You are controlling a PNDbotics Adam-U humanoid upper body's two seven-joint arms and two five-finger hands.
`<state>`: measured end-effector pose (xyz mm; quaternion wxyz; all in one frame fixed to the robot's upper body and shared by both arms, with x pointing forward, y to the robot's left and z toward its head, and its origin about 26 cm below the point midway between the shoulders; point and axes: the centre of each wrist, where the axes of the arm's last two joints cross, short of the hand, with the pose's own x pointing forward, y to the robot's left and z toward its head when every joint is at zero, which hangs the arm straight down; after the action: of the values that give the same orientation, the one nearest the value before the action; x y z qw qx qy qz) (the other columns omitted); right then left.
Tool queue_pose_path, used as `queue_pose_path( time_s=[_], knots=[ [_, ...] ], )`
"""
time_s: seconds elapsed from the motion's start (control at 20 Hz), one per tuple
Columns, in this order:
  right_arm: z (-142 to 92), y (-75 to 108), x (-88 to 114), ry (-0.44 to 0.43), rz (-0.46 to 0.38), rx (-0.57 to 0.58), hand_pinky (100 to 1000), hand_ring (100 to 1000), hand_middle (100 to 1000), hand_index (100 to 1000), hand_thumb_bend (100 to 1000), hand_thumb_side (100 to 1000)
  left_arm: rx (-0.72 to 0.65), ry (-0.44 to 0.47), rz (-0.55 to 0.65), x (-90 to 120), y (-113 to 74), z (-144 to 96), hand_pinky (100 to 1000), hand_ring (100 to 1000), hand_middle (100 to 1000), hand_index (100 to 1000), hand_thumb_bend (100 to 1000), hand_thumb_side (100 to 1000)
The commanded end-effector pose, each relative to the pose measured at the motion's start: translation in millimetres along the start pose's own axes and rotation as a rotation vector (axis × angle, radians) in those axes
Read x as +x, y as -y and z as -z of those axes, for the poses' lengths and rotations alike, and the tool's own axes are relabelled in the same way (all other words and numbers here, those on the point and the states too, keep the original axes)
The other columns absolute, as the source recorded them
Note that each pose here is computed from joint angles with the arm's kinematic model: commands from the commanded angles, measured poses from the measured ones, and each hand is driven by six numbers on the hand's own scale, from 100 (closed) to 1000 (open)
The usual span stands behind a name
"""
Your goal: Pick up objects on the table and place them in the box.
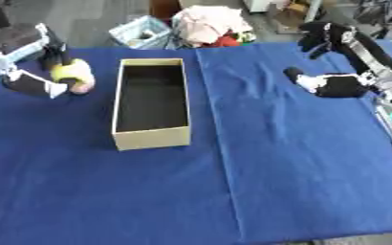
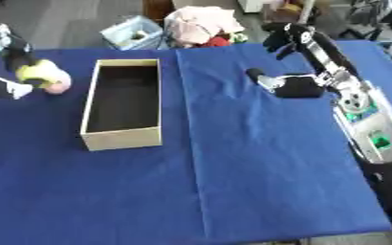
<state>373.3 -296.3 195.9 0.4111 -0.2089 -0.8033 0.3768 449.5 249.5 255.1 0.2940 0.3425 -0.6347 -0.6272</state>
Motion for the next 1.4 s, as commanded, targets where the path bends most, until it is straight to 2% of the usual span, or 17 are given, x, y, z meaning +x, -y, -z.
queue_pose_path(
  time_s=[0.05,0.55,0.6,0.75,0.8,0.9,0.95,1.0,1.05,1.1,1.25,1.4],
  knots=[
    [7.8,10.4,10.0,0.045,-0.017,-0.010,627,696,656,876,389,305,0.018,0.022,0.037,6.1,-7.4,13.5,496,387,302,455,301,100],
    [15.9,14.5,22.1,0.090,-0.020,-0.028,627,696,656,876,401,301,-0.065,0.076,0.059,22.2,28.1,43.6,508,405,324,476,293,100],
    [15.8,14.5,22.2,0.090,-0.019,-0.029,627,696,655,876,402,301,-0.085,0.083,0.060,23.4,32.1,44.8,518,418,338,490,351,100],
    [15.2,14.5,21.8,0.088,-0.017,-0.034,626,695,655,876,401,301,-0.143,0.096,0.060,24.7,41.3,46.3,528,434,358,509,397,100],
    [14.9,14.5,21.4,0.086,-0.017,-0.035,626,695,655,876,402,301,-0.160,0.099,0.061,24.6,43.6,46.0,549,456,389,539,450,100],
    [14.0,14.5,20.4,0.081,-0.016,-0.036,626,695,655,876,402,301,-0.183,0.102,0.062,24.2,45.7,45.0,561,477,435,584,495,100],
    [13.6,14.5,19.9,0.080,-0.016,-0.037,626,695,655,876,402,301,-0.189,0.102,0.061,23.8,45.7,44.4,565,484,453,600,524,103],
    [13.2,14.4,19.4,0.078,-0.016,-0.037,626,695,655,876,403,301,-0.189,0.101,0.059,23.3,44.8,43.6,588,515,495,652,582,134],
    [12.9,14.3,19.0,0.076,-0.015,-0.038,626,695,655,876,403,301,-0.184,0.101,0.058,22.8,43.1,42.7,590,517,499,657,595,143],
    [12.5,14.4,18.5,0.074,-0.015,-0.039,625,695,654,876,403,300,-0.173,0.099,0.057,22.1,40.0,41.6,602,535,527,688,671,201],
    [11.5,14.4,17.4,0.069,-0.015,-0.040,625,695,654,876,403,300,-0.128,0.095,0.050,20.6,27.1,37.5,603,536,539,704,697,225],
    [9.9,14.8,15.2,0.060,-0.017,-0.040,625,695,654,876,416,300,-0.058,0.093,0.061,19.0,1.8,29.1,605,534,540,704,684,227]
  ],
)
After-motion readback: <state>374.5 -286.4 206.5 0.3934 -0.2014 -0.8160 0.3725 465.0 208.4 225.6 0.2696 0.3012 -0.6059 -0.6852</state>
